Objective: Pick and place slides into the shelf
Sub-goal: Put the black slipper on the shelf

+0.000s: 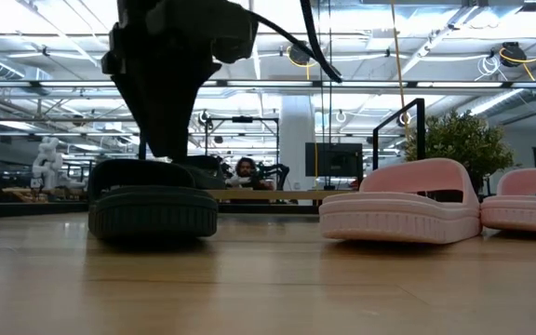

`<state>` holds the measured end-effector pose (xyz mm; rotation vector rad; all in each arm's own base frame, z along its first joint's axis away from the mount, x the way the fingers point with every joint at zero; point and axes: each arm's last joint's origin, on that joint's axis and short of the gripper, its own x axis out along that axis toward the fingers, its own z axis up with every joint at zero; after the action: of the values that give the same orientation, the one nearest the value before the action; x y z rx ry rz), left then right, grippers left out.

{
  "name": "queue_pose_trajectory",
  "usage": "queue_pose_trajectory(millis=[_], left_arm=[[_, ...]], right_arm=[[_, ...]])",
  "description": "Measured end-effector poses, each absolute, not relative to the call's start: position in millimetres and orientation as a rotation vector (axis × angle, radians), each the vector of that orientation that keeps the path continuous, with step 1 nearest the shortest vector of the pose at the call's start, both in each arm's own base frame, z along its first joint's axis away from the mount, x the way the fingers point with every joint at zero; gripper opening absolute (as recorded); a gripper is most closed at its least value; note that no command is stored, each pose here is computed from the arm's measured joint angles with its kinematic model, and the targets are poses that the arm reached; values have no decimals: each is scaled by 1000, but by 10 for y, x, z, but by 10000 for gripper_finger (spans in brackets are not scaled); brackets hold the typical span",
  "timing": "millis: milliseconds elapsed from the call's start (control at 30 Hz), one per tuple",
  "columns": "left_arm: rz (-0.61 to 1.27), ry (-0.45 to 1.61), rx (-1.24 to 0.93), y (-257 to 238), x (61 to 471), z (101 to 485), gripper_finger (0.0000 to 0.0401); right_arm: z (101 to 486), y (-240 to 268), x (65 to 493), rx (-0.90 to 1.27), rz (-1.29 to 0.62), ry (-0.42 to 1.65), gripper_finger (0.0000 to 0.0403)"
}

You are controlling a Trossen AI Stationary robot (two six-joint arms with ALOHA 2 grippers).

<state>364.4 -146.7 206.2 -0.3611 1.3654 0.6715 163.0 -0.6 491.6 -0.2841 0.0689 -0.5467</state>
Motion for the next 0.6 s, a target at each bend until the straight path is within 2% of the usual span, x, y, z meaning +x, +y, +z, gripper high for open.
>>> queue_pose_trajectory(millis=[600], left_arm=[[727,1425,-305,-1429,3563,2069,152]], right_arm=[[4916,-6,1630,-287,-547,70,247]])
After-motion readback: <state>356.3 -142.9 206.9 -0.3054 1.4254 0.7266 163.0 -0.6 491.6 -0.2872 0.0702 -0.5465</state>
